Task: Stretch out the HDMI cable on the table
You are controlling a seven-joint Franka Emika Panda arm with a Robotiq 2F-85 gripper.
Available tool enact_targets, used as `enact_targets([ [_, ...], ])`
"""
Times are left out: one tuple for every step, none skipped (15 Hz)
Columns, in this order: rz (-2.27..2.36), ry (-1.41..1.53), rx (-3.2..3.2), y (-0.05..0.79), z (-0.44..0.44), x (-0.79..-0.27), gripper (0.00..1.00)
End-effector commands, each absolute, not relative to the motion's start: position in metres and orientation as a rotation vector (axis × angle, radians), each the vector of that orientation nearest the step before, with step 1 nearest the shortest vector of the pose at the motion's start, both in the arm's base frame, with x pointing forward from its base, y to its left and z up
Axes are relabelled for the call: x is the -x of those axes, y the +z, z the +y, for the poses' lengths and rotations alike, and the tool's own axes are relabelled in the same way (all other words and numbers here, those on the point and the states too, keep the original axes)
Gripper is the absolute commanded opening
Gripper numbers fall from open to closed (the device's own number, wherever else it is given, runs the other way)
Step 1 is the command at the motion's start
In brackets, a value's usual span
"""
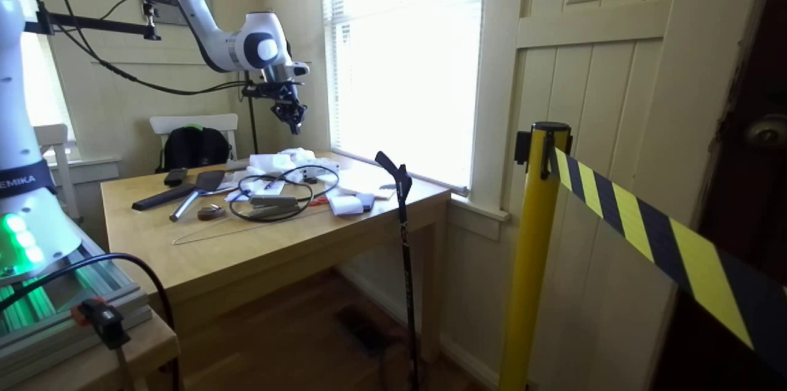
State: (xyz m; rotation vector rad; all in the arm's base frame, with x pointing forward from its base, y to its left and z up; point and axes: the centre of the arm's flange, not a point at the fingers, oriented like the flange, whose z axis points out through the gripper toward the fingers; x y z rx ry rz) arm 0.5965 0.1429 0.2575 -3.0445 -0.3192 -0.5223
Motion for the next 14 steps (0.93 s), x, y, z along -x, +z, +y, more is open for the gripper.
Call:
enact_targets([
  [-0.085,-0.710,2.985,0.262,0.117,-0.585,0.03],
  [-0.115,-0.733,2.960,0.260,0.117,-0.590,0.03],
  [-0.185,-0.729,2.962,0.255,0.124,-0.597,0.03],
  [-0.266,-0.715,2.942,0.250,0.134,-0.601,0.38],
  [-0.359,-0.671,2.929,0.244,0.151,-0.605,0.40],
  [-0.444,-0.638,2.907,0.237,0.169,-0.607,0.45],
  [-0.509,-0.577,2.892,0.229,0.187,-0.606,0.53],
  [-0.571,-0.520,2.874,0.219,0.207,-0.604,0.59],
  [-0.633,-0.455,2.864,0.209,0.223,-0.602,0.67],
  [-0.695,-0.385,2.856,0.199,0.236,-0.601,0.73],
  [-0.736,-0.327,2.867,0.189,0.244,-0.599,0.80],
  [-0.770,-0.272,2.879,0.180,0.248,-0.599,0.88],
  [-0.794,-0.231,2.889,0.171,0.249,-0.600,0.94],
  [-0.812,-0.203,2.901,0.164,0.249,-0.602,0.99],
])
